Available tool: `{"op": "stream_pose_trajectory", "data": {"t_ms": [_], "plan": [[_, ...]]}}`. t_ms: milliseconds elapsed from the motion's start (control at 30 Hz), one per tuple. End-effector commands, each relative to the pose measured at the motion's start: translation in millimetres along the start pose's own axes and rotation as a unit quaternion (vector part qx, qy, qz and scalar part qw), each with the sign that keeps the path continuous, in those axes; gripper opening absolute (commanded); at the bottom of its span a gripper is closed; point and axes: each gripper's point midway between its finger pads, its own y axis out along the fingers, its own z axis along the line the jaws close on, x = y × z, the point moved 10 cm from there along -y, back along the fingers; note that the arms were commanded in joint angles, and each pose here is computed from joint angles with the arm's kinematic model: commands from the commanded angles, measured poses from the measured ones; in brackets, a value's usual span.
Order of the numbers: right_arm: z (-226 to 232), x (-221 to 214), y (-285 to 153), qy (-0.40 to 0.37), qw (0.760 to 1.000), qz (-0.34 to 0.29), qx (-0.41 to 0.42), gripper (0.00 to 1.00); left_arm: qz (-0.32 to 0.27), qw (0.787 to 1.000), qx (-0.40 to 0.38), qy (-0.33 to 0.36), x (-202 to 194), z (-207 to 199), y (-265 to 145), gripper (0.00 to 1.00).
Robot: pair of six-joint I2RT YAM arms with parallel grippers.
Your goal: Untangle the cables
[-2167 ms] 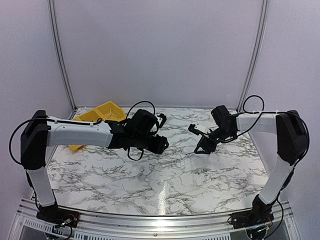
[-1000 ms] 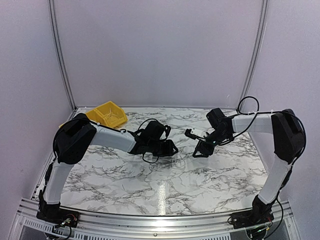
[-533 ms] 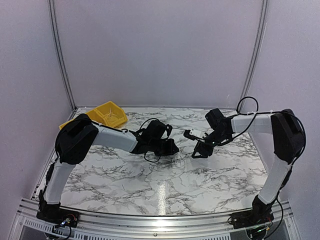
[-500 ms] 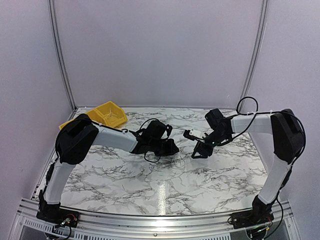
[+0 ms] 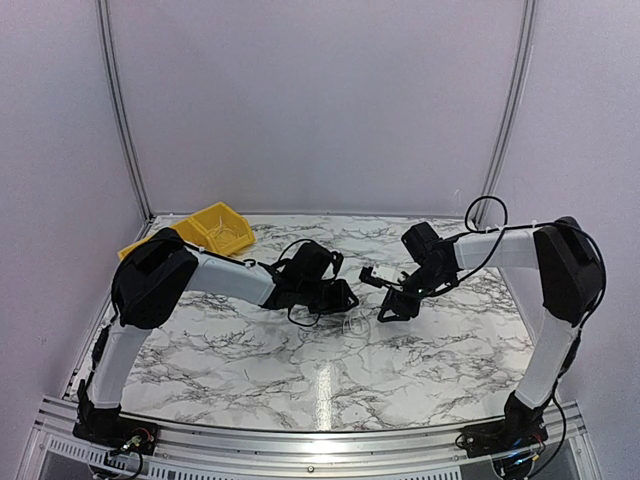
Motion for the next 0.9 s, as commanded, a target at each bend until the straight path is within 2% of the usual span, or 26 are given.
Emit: {"op": "stream_pose_trajectory", "data": {"t_ms": [0, 500, 633, 667, 800, 867], "plan": [[-3.1, 16.6, -8.8, -0.011, 0.999, -0.024, -0.021, 0.37, -0.008, 1.0, -0.006, 0.005, 4.5, -2.0, -3.5, 0.24], [-3.5, 14.8, -5.4, -0.01, 1.0, -0.016, -0.018, 0.33, -0.001, 1.0, -0.01, -0.003, 2.8, 1.9, 4.2, 0.09], [-3.4, 14.9, -6.0, -0.011, 1.0, -0.016, -0.019, 0.33, -0.002, 1.0, -0.012, -0.003, 4.7, 2.3, 3.8, 0.02], [-3.4, 14.8, -6.5, -0.011, 1.0, -0.015, -0.02, 0.3, -0.004, 1.0, -0.013, -0.002, 6.5, 2.1, 2.0, 0.0], [-3.2, 15.4, -9.7, -0.014, 0.999, -0.015, -0.025, 0.05, -0.032, 0.999, -0.001, 0.004, 24.0, 6.3, -22.4, 0.0], [-4.0, 15.4, -11.1, -0.017, 0.999, -0.013, -0.031, 0.0, -0.053, 0.999, 0.008, 0.007, 37.0, 11.3, -43.0, 0.0]]}}
